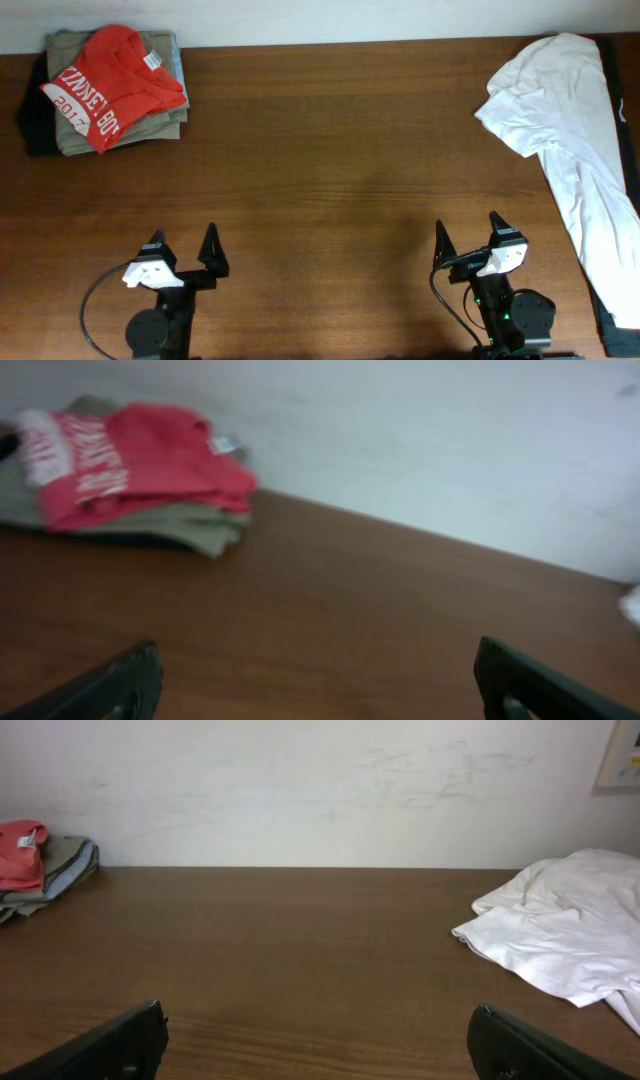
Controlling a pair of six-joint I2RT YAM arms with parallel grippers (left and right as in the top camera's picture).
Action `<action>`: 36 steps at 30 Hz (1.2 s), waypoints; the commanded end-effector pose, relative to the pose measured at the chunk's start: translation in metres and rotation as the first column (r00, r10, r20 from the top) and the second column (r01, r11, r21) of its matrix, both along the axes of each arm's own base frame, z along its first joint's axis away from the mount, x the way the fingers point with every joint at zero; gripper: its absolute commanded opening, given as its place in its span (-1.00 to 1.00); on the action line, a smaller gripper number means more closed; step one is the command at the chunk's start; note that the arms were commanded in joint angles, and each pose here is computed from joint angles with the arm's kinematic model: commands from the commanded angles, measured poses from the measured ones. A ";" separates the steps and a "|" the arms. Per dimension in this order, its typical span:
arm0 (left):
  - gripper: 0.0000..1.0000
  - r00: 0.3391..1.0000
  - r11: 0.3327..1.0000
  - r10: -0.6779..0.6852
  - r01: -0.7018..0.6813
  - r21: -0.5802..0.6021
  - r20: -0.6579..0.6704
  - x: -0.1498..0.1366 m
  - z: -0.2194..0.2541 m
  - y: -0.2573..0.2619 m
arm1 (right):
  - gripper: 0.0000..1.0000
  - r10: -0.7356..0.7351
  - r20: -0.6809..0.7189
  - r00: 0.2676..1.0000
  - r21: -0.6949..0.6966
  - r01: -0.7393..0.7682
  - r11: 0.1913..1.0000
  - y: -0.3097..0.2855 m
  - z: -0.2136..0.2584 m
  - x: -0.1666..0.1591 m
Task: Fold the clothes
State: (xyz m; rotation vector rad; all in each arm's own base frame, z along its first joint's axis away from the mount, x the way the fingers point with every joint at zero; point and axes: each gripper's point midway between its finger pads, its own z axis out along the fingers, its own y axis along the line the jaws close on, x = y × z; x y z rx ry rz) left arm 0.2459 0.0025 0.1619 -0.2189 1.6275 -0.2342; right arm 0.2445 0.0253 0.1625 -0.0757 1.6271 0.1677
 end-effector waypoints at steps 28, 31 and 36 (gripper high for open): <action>0.98 0.996 0.974 0.091 -0.087 0.207 -0.010 -0.001 -0.006 0.019 | 0.97 -0.002 -0.005 1.000 0.003 0.002 1.000 0.000 -0.002 0.000; 0.98 0.996 0.974 0.091 -0.087 0.207 -0.010 -0.001 -0.006 0.019 | 0.97 -0.002 -0.005 1.000 0.003 0.002 1.000 0.000 -0.002 0.000; 0.98 0.996 0.974 0.091 -0.087 0.207 -0.010 -0.001 -0.006 0.019 | 0.97 -0.002 -0.005 1.000 0.003 0.002 1.000 0.000 -0.002 0.000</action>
